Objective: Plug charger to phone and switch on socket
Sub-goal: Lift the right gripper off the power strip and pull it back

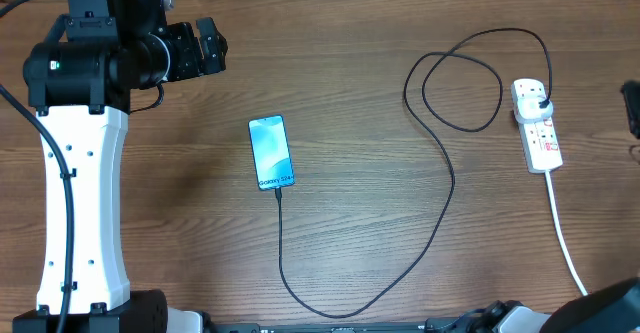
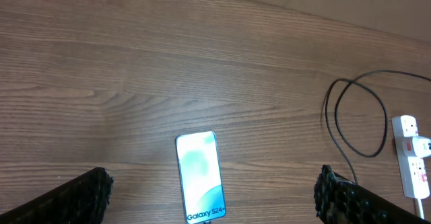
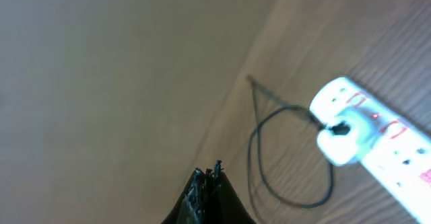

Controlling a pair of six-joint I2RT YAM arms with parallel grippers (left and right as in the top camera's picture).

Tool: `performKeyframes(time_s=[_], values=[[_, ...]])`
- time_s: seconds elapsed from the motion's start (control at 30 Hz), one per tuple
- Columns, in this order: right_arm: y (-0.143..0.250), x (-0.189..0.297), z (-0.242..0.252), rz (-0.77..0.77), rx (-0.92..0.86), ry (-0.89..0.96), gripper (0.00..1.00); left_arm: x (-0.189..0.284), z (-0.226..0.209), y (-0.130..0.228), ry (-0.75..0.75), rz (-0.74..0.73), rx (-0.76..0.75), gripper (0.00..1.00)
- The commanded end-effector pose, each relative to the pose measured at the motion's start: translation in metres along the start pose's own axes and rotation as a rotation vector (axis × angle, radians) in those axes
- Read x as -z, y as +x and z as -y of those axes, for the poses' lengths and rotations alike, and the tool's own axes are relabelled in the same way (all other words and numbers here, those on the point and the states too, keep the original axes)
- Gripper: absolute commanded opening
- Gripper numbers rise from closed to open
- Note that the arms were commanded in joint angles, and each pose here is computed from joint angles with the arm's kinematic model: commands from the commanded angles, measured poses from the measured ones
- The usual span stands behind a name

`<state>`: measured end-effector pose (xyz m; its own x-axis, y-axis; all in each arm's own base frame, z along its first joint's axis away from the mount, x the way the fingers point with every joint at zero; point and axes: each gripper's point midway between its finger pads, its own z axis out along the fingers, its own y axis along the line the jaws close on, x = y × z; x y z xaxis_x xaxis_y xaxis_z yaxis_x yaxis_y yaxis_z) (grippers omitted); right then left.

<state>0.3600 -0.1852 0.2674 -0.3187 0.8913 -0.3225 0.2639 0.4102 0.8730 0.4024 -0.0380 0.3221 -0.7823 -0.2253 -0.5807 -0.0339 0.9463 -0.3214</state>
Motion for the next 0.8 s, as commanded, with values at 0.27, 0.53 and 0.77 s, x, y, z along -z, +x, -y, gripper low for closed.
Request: performKeyframes(time_s=[0.27,0.53,0.77], values=[[0.067,-0.006,-0.111,-0.158,0.359,-0.003,0.04,-0.001,0.002,-0.003,-0.004,0.007,-0.022,1.00],[0.145,-0.016,-0.137,-0.311,0.576,0.138,0.08,-0.001,0.001,-0.003,-0.005,0.006,-0.021,1.00],[0.208,-0.013,-0.120,-0.438,0.714,0.311,0.08,-0.002,0.002,-0.003,-0.004,0.005,-0.022,1.00]])
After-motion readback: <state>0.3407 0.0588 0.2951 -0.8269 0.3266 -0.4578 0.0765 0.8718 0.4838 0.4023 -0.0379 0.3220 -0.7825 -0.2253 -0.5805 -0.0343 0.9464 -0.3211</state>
